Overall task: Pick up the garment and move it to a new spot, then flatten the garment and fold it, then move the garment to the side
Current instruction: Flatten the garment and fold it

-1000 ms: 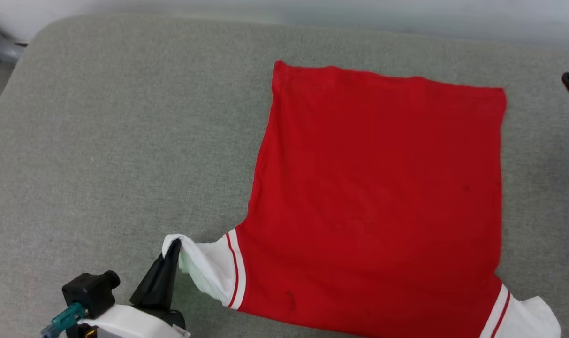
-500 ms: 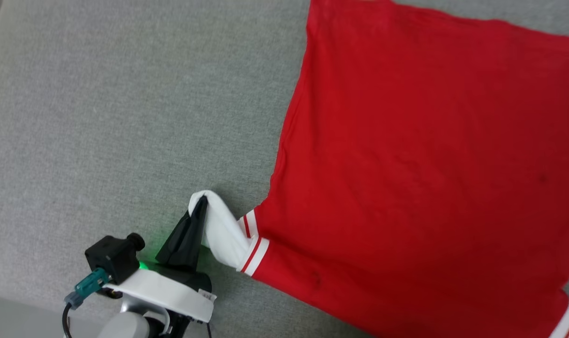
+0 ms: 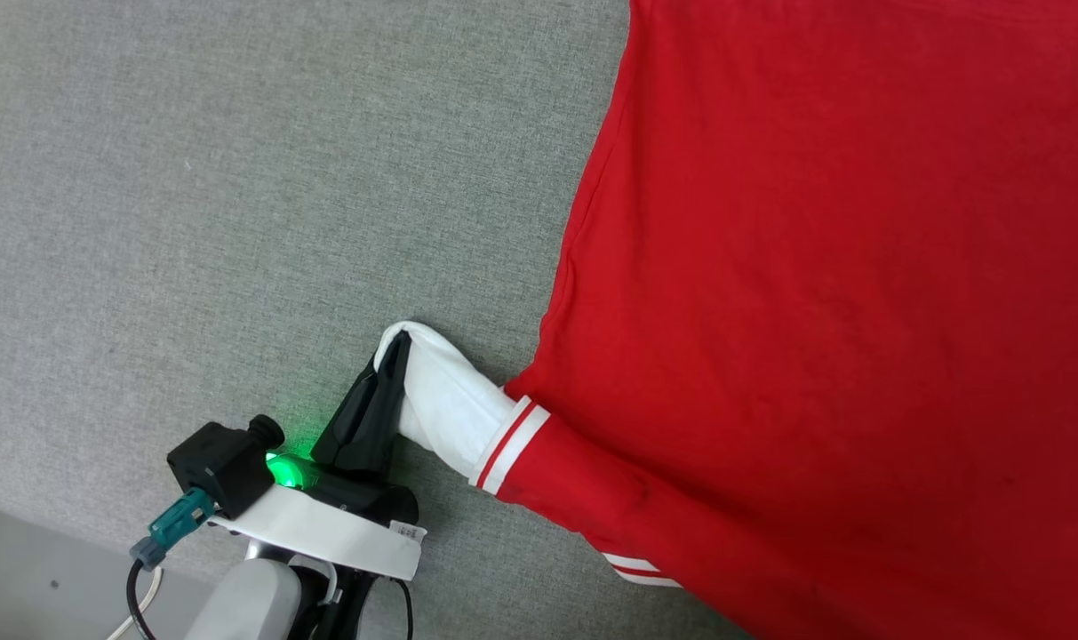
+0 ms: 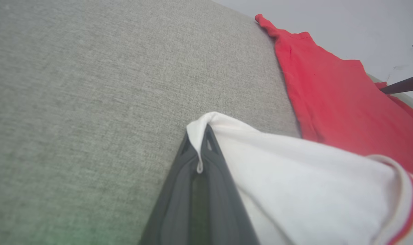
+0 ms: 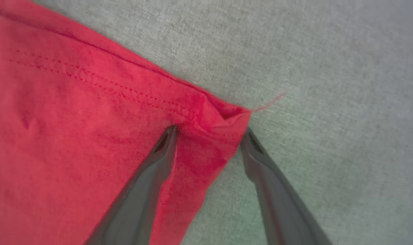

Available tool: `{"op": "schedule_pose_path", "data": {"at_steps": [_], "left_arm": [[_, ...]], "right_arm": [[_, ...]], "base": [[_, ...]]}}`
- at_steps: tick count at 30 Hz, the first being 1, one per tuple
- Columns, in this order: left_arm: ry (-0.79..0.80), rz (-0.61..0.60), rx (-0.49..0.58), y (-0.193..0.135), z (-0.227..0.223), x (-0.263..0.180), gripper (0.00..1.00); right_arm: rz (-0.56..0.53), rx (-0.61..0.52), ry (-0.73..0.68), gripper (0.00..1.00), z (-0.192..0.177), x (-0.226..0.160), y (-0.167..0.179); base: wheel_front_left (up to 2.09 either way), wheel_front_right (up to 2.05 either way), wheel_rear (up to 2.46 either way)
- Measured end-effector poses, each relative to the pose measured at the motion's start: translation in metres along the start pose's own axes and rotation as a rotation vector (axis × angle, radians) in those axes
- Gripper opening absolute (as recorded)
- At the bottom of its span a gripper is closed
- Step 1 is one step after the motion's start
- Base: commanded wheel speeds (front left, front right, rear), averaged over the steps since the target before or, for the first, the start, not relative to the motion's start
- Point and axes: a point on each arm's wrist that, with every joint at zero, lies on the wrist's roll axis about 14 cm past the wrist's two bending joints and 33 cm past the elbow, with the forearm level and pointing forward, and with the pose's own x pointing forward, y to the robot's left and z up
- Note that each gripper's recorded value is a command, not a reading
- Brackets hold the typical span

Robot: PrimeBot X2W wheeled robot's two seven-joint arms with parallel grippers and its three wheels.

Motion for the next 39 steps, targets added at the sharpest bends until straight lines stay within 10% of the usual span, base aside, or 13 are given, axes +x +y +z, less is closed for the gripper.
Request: {"op": "schedule_pose_path", "data": {"at_steps": [20, 39], "left_arm": [[-0.078, -0.036, 0.004, -0.009, 0.025, -0.031, 0.0], [-0.135, -0.098, 0.019, -0.027, 0.044, -0.071, 0.0]], "right_arm": [[-0.006, 0.003, -0.254, 0.0, -0.002, -0.086, -0.004], [-0.019, 0.149, -0.097, 0.0, -0.229, -0.149, -0.015]], "base": [[0.0, 0.0, 0.0], [0.0, 0.0, 0.0]]}}
